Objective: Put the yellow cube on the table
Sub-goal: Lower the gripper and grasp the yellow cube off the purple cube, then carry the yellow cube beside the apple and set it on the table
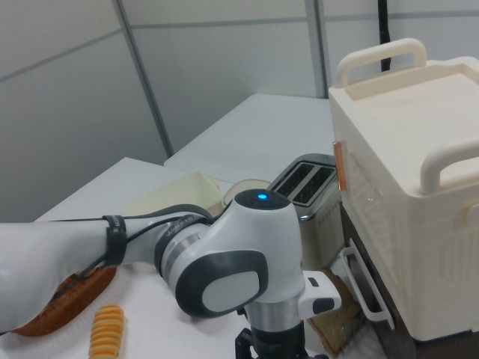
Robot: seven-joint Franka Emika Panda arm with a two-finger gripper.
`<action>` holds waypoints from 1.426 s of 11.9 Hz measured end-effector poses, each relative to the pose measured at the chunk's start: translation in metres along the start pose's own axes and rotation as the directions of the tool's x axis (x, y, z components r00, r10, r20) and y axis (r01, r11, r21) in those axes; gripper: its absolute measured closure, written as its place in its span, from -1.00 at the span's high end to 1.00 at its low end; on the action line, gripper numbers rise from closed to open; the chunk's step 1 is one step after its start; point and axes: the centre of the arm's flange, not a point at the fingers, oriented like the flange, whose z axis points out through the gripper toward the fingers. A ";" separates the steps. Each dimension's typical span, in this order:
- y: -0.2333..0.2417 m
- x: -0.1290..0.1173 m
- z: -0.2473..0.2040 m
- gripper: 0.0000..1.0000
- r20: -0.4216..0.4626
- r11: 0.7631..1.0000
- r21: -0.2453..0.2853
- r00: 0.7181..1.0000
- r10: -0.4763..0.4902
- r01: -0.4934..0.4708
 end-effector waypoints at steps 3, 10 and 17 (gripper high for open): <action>-0.005 0.011 0.011 1.00 0.006 1.000 -0.001 1.000 -0.017 0.017; -0.062 0.007 -0.046 0.17 0.071 0.994 0.038 0.992 -0.101 0.098; -0.296 0.080 -0.018 0.17 0.176 0.995 -0.073 0.983 -0.059 0.073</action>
